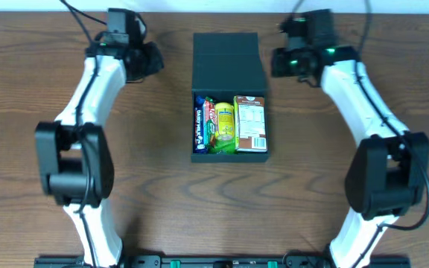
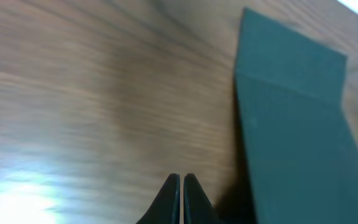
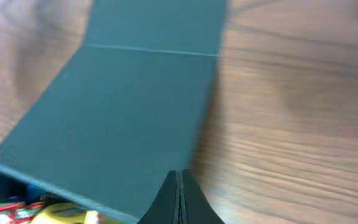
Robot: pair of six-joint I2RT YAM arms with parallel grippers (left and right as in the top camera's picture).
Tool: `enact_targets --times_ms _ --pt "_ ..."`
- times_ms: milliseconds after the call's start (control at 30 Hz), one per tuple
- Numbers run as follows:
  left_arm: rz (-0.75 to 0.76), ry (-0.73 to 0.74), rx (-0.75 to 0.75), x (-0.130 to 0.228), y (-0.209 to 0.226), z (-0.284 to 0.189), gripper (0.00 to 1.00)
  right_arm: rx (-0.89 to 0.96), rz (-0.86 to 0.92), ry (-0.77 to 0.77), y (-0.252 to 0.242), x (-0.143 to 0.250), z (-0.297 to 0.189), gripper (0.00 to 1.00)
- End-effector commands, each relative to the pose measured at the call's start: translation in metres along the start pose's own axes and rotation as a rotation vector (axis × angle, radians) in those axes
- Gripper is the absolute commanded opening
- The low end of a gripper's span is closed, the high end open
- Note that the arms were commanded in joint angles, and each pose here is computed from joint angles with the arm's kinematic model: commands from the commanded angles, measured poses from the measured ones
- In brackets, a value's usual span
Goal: Pack container
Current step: 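Grip the lid's back edge with both grippers and lift it upright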
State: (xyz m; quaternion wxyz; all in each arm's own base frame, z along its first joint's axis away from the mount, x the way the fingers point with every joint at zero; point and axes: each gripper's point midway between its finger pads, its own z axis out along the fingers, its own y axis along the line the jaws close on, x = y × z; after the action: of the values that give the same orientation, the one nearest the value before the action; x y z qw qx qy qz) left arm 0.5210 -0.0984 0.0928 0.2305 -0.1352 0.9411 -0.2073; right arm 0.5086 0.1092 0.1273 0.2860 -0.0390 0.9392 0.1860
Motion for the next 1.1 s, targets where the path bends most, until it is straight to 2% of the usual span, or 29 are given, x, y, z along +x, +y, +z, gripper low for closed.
enact_targets --times_ms 0,133,300,767,1067 --pt "-0.115 0.043 0.105 0.01 -0.028 0.022 0.05 -0.119 0.077 0.003 -0.012 0.002 0.008 0.01" --pt "-0.204 0.061 0.131 0.017 -0.041 0.054 0.05 -0.248 0.185 0.003 -0.028 0.002 0.035 0.01" --pt "-0.262 0.152 0.161 0.027 -0.046 0.081 0.05 -0.272 0.26 0.101 -0.035 0.031 0.071 0.01" --pt "-0.311 0.183 0.063 0.038 -0.023 0.084 0.05 -0.335 0.222 0.188 0.005 0.055 0.092 0.01" --pt "-0.354 0.153 0.098 0.011 -0.008 0.069 0.05 -0.338 0.221 0.198 0.01 0.058 0.093 0.01"
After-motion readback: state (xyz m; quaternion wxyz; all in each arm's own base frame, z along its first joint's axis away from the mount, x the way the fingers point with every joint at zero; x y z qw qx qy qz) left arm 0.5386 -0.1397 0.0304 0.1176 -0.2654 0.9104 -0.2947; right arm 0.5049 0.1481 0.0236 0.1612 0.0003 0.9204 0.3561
